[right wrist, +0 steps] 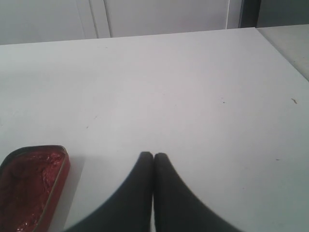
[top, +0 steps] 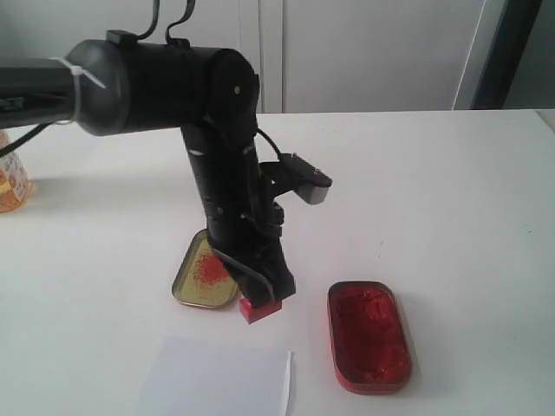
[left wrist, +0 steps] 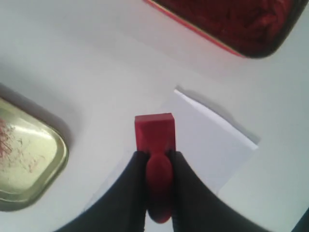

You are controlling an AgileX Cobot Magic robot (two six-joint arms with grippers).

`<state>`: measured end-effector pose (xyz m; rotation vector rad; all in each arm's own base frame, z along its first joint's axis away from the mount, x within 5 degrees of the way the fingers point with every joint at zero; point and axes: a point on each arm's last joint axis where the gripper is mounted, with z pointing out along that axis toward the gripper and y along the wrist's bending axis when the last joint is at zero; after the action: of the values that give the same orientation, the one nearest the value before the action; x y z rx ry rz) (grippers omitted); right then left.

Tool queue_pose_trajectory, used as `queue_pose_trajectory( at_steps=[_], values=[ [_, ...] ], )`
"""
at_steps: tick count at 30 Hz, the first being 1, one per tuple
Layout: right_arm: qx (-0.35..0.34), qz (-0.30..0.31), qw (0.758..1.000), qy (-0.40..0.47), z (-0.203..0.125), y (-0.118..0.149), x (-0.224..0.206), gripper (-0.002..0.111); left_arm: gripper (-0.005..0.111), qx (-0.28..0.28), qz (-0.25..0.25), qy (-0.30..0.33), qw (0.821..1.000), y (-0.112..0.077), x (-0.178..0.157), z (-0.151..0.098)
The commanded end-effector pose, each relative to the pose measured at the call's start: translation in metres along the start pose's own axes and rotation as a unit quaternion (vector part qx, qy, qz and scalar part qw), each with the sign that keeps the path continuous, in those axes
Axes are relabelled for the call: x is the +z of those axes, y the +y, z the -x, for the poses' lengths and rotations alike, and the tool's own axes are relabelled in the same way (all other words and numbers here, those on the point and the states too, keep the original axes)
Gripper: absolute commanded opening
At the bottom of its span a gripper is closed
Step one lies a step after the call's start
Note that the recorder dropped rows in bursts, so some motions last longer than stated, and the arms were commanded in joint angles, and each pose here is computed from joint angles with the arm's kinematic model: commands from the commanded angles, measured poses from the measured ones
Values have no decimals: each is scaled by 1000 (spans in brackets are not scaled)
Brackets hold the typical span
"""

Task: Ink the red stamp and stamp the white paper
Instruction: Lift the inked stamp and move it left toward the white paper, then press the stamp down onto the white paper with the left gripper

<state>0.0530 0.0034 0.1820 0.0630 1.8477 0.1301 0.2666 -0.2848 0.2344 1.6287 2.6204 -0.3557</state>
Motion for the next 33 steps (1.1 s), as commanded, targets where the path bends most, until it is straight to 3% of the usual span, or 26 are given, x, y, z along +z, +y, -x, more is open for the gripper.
queue_pose_trajectory(
  at_steps=[1,13,22,28,33],
  values=[
    [3,0,1000,-7,0,0,0,0,0,-13,2,4,1000,-9,2,-28],
    [15,0,1000,-7,0,0,0,0,0,-32,26,-18,999,-20,16,-80],
    [15,0,1000,-7,0,0,0,0,0,-41,42,-44,997,-20,34,-93],
    [15,0,1000,-7,0,0,0,0,0,-3,59,-90,994,-39,28,-88],
    [15,0,1000,-7,0,0,0,0,0,1,74,-77,994,-43,33,-90]
  ],
)
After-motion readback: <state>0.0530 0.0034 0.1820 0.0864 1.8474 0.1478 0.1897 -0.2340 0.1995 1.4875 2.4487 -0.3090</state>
